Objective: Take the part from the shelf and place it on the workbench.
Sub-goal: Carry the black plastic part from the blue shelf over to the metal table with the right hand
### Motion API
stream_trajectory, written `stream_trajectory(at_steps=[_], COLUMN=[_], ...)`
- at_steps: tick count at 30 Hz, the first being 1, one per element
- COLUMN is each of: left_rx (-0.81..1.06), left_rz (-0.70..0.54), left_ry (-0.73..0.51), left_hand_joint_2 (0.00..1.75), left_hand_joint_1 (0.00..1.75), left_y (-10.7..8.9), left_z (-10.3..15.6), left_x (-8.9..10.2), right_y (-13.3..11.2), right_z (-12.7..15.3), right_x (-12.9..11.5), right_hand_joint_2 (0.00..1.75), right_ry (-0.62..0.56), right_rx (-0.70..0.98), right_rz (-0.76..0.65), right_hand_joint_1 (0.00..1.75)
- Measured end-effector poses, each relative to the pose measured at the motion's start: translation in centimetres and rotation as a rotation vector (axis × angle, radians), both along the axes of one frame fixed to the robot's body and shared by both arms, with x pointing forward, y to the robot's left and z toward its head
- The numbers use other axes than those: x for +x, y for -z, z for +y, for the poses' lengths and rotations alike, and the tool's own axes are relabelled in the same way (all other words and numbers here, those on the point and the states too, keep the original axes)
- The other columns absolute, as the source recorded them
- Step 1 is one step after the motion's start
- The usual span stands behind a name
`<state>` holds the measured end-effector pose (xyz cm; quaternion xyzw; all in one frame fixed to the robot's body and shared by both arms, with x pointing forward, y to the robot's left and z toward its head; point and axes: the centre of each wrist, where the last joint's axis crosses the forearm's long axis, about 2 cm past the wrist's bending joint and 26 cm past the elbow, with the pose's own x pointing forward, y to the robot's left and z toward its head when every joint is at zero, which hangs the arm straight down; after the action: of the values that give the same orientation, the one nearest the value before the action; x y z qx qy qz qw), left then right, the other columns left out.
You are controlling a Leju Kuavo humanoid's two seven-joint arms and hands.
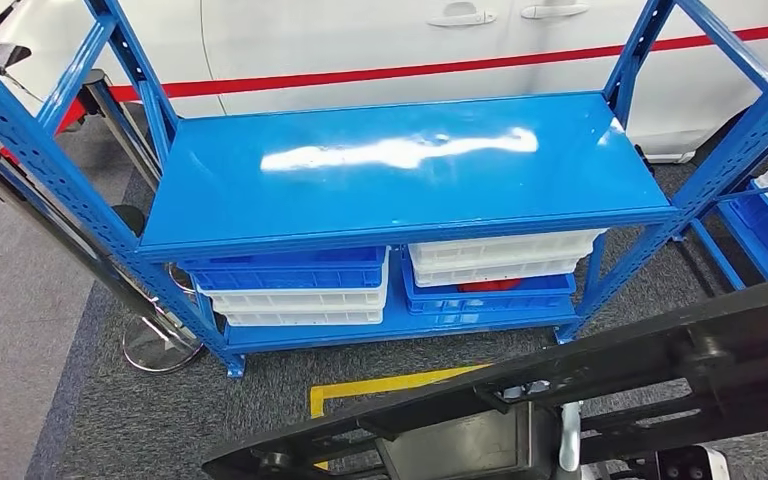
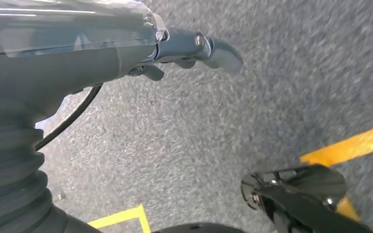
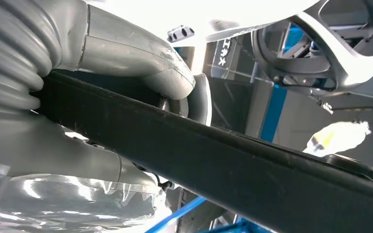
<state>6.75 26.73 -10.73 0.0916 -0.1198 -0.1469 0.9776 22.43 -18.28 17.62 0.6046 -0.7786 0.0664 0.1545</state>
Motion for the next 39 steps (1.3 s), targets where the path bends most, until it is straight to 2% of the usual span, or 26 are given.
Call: stream_trajectory(at_steps=[7, 26, 39], left_rx=[-0.005, -0.013, -0.013], left_rz=[0.001, 0.001, -0.008], left_ry=[0.017, 0.061, 0.065], left_hand_joint_2=[1.75, 1.75, 1.75], left_hand_joint_1=[0.0, 0.0, 0.0], left_y=[0.0, -0.2, -0.3], left_z=[0.1, -0.3, -0.4], left_x=[0.2, 1.0, 1.5], right_y=[-1.6, -7.3, -8.0], right_z=[0.3, 3.5, 4.4], right_x=[0.7, 3.7, 4.0], right_hand_joint_2=[1.75, 1.75, 1.75], right_ry=[-0.02, -0.075, -0.12], right_rx=[-0.016, -0.045, -0.014], right_rz=[-0.082, -0.255, -0.251], right_hand_joint_1=[1.75, 1.75, 1.75])
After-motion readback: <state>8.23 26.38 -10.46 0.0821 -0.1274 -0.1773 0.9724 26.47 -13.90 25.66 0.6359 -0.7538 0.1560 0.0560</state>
